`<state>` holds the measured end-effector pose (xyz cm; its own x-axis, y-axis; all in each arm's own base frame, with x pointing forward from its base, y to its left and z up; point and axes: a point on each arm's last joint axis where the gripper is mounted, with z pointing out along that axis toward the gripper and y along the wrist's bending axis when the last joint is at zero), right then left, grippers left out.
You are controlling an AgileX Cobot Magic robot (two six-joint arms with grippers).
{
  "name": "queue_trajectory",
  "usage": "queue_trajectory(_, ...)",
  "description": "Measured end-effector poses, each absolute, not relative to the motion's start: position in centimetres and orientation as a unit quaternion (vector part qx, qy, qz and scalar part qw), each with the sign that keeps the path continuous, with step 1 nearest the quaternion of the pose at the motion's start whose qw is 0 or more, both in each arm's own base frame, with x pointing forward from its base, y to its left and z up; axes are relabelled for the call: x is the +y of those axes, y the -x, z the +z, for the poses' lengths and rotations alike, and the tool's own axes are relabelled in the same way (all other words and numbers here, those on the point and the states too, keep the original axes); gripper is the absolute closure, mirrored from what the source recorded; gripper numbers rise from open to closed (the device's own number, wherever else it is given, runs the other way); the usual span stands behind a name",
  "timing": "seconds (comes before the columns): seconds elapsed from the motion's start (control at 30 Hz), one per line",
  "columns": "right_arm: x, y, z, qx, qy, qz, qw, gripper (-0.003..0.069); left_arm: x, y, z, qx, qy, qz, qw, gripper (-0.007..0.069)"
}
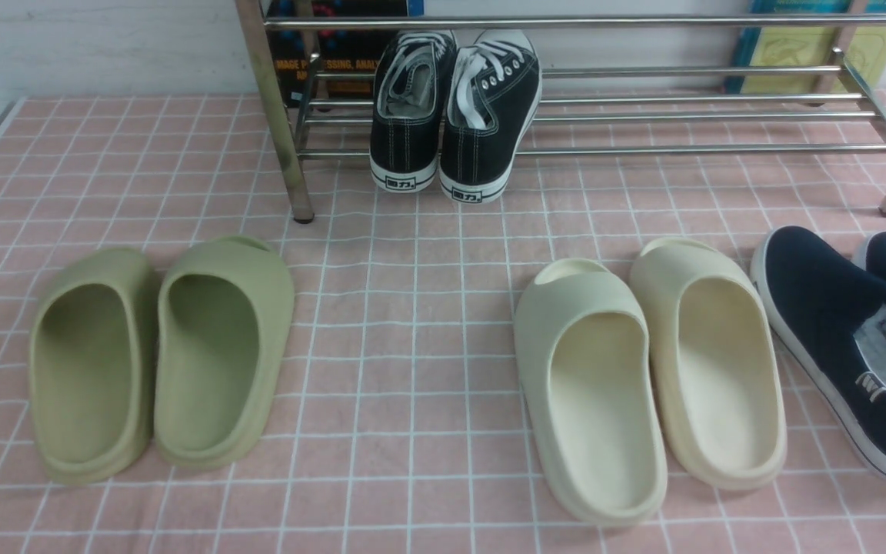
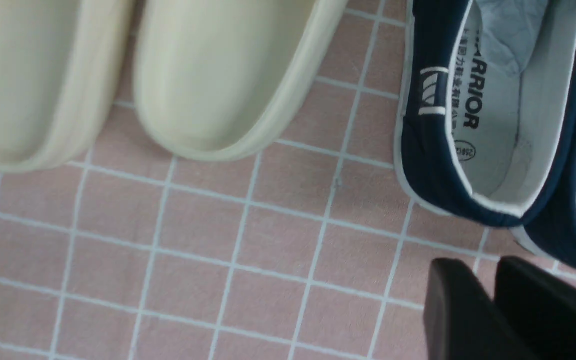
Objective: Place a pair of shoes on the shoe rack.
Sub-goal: Use the right arm to grab the shoe closest to it, then use the right arm to put a shoe into the shoe rack
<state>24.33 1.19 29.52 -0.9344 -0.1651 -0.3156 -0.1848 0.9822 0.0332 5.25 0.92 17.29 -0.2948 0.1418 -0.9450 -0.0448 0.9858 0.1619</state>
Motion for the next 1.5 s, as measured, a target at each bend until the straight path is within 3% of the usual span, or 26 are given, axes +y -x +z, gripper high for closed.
queue_trajectory(0.2,1.3,-28.3,24.9,0.988,0.085,0.03,0.124,0.0234,0.9,-5.2,17.3,0.801,-0.03,0.079,0.593,0.0388)
queue_trajectory(0.3,1.3,-29.6,22.9,0.99,0.083,0.029,0.112,0.0218,0.9,-5.2,17.3,0.801,-0.03,0.079,0.593,0.0388)
queue_trajectory(0.37,1.2,-30.3,21.9,0.99,0.083,0.026,0.11,0.0228,0.9,-5.2,17.3,0.801,-0.03,0.079,0.593,0.0388)
queue_trajectory(0.5,1.1,-31.4,19.8,0.991,0.085,0.019,0.1,0.0342,0.9,-5.2,17.3,0.801,-0.03,0.079,0.593,0.0388)
queue_trajectory(0.63,1.1,-31.7,18.9,0.992,0.085,0.02,0.088,0.0536,0.9,-5.2,17.3,0.801,-0.03,0.079,0.593,0.0388)
queue_trajectory(0.67,1.1,-31.7,18.9,0.992,0.085,0.02,0.088,0.0546,0.9,-5.2,17.3,0.801,-0.03,0.079,0.593,0.0388)
queue_trajectory(0.73,1.2,-31.8,19.4,0.992,0.087,0.02,0.091,0.0637,0.9,-5.2,17.3,0.801,-0.03,0.079,0.593,0.0388)
queue_trajectory(0.93,2.7,-31.6,23.9,0.989,0.108,0.023,0.098,0.0638,0.9,-5.2,17.3,0.801,-0.03,0.079,0.593,0.0388)
queue_trajectory(1.17,4.8,-34.0,29.2,0.978,0.128,0.029,0.16,0.0638,0.9,-5.2,17.3,0.801,-0.031,0.079,0.593,0.0388)
queue_trajectory(1.5,6.0,-42.7,29.2,0.976,0.124,0.031,0.178,0.0638,0.9,-5.2,17.3,0.801,-0.031,0.079,0.593,0.0388)
